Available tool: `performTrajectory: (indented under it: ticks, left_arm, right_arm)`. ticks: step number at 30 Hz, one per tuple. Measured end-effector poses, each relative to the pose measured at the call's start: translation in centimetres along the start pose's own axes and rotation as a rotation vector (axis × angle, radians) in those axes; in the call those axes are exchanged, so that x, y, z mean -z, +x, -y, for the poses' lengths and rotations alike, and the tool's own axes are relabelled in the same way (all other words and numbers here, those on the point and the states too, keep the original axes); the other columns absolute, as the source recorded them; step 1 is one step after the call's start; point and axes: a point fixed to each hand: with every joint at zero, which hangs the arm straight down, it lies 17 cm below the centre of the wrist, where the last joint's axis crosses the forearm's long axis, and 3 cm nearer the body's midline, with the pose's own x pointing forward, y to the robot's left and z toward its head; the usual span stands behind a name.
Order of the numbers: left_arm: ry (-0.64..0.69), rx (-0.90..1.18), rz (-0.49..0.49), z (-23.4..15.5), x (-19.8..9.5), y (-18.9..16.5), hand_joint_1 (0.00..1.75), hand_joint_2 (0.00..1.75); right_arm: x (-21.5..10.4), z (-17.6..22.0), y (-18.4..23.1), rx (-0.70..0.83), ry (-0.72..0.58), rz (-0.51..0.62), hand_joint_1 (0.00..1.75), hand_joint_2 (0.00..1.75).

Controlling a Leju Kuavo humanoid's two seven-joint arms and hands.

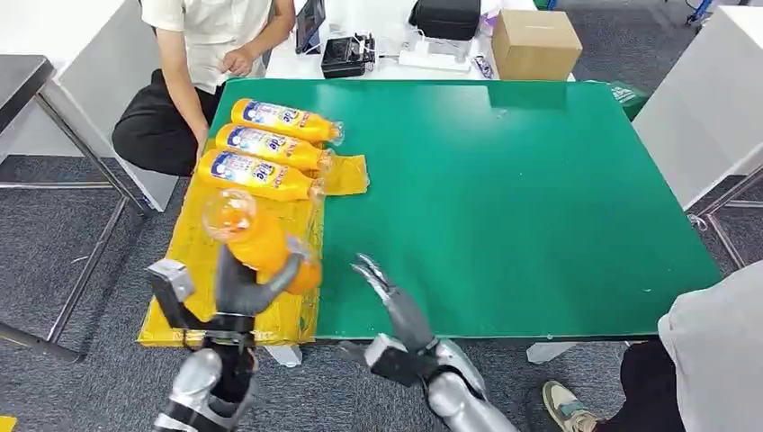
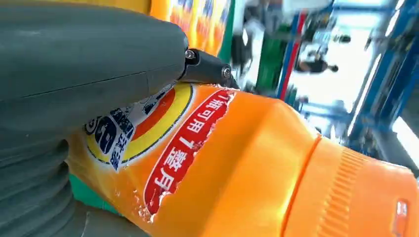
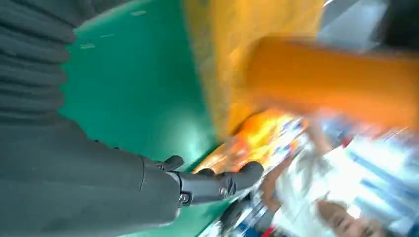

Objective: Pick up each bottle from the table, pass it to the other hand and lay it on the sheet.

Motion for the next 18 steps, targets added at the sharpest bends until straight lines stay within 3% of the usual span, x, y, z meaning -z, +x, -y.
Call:
performTrajectory:
  ticks: [5,15,18]
  left_arm:
    - [0.093,0.193,0.044,-3.5,0.6,1.4,1.75,1.75]
    - [0.099,0.313,0.107,-3.5,2.7,3.5,1.75,1.75]
    - [0.106,0.486,0.132,-3.4,3.6,3.8,1.75,1.75]
  right_arm:
    - [-3.1,2.0,-3.0,-0.101,-0.094,-0.091,0.00,0.00]
    - [-5.1,3.7,-5.8,-0.160,-0.162,-0.179,0.00,0.00]
    - [-5.3,4.5,-6.3,-0.160,-0.194,-0.198,0.00,0.00]
